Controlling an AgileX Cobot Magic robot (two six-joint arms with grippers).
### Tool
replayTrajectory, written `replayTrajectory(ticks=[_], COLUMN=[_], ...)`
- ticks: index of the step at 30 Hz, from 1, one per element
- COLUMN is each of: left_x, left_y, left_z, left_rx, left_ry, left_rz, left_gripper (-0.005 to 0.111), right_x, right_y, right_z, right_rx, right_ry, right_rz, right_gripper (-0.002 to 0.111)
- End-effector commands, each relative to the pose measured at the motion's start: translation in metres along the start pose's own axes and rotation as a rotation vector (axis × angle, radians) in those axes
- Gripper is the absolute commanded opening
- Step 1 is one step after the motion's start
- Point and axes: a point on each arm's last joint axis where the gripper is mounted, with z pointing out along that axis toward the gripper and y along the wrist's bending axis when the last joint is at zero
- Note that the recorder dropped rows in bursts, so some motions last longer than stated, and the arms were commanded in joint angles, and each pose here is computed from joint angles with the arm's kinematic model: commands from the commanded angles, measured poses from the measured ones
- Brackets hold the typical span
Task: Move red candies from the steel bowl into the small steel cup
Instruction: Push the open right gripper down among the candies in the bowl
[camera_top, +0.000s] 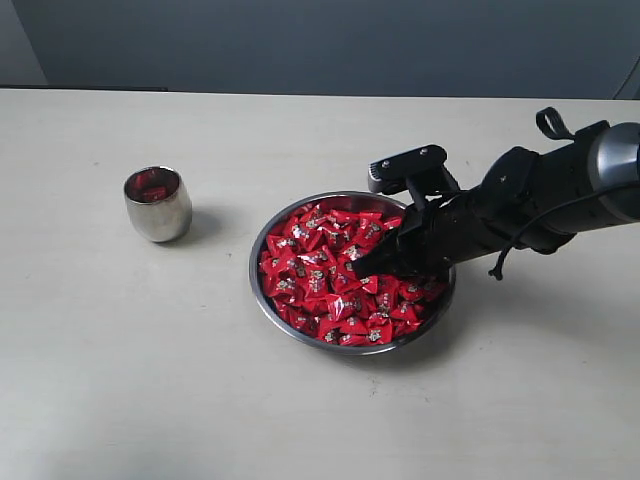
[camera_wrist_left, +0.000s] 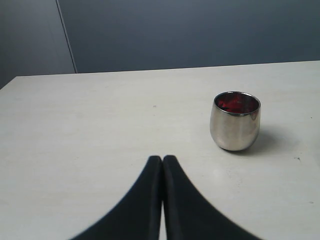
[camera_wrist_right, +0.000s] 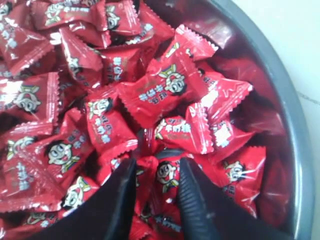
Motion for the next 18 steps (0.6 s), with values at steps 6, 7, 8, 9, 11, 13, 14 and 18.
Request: replayTrajectory(ticks=[6, 7, 8, 9, 11, 13, 14, 18], left_x=[0.001, 0.001, 0.001, 0.001, 0.001, 0.001, 0.001, 0.001], left_y=[0.000, 0.000, 0.000, 0.000, 0.000, 0.000, 0.000, 0.000], left_z=[0.000, 0.000, 0.000, 0.000, 0.000, 0.000, 0.000, 0.000], left_rx=[0.000, 0.000, 0.000, 0.000, 0.000, 0.000, 0.000, 0.000], left_ry=[-0.002, -0.002, -0.002, -0.002, -0.002, -0.002, -0.002, -0.002], left_rz=[-0.005, -0.005, -0.005, -0.005, -0.005, -0.005, -0.005, -0.005], left_gripper=[0.000, 0.000, 0.000, 0.000, 0.000, 0.000, 0.000, 0.000], right_x=[-0.002, -0.002, -0.002, -0.002, -0.002, -0.003, -0.004, -0.012], right_y=[-0.002, -0.002, -0.002, -0.001, -0.001, -0.001, 0.000, 0.005], right_z=[0.000, 0.000, 0.000, 0.000, 0.000, 0.000, 0.000, -0.002], right_rx=[0.009, 0.006, 0.006, 0.005, 0.005, 0.002, -0.009, -0.060], right_ry=[-0.012, -0.012, -0.012, -0.013, -0.013, -0.013, -0.009, 0.001], right_rz=[0.014, 0.028, 0.038, 0.042, 0.050, 0.050, 0.049, 0.049], right_gripper=[0.029, 0.029, 0.029, 0.029, 0.029, 0.029, 0.029, 0.029])
